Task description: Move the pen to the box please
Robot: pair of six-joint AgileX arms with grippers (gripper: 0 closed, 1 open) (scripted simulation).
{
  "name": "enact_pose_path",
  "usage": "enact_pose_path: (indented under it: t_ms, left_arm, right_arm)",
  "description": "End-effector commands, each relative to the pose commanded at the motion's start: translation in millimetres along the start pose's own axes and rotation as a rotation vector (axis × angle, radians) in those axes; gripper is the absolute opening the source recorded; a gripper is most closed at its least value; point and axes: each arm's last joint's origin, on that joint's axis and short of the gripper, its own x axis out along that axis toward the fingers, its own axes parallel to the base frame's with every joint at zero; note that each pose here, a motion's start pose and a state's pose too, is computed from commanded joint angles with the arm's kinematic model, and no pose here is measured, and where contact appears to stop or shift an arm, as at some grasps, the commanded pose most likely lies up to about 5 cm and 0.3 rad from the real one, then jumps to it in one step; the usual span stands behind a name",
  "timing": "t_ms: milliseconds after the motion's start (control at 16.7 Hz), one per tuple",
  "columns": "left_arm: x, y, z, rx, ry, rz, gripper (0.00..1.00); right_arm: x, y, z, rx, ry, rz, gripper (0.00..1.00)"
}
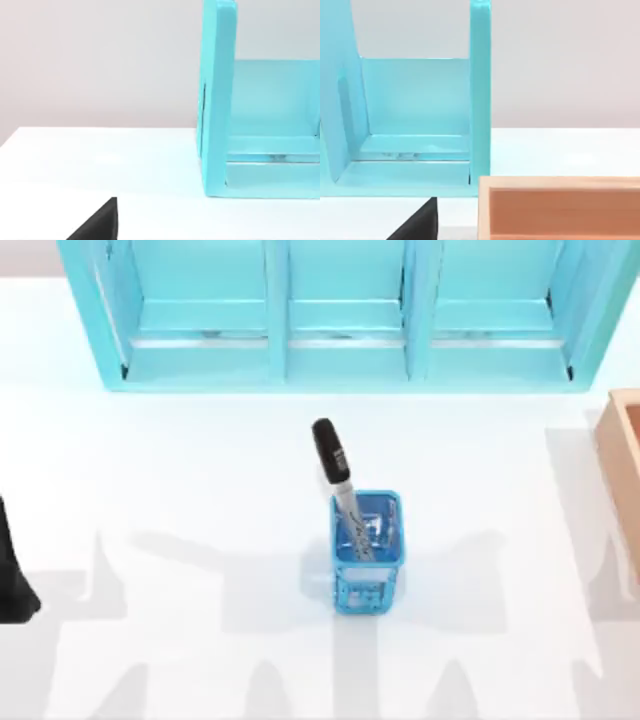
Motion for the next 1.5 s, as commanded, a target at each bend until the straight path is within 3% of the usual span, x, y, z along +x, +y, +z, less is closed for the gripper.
enact_pose_path:
  t_ms: [180,360,780,1140,1320,1500]
  left_arm:
    - [0,0,0,0.000,0.000,0.000,1.00]
    - [0,0,0,0.000,0.000,0.000,1.00]
    - [0,0,0,0.000,0.000,0.000,1.00]
    - [0,0,0,0.000,0.000,0.000,1.00]
    - [0,0,0,0.000,0.000,0.000,1.00]
    - [0,0,0,0.000,0.000,0.000,1.00]
  right_arm:
    - [0,1,1,0.000,0.005,0.012,1.00]
    - [4,8,10,0.000,0.044,0.092,1.00]
    - [49,50,39,-0.006,0.289,0.431,1.00]
    - [101,117,29,-0.037,0.510,0.724,1.00]
    - [113,145,17,-0.053,0.584,0.822,1.00]
    - [117,158,9,-0.061,0.621,0.866,1.00]
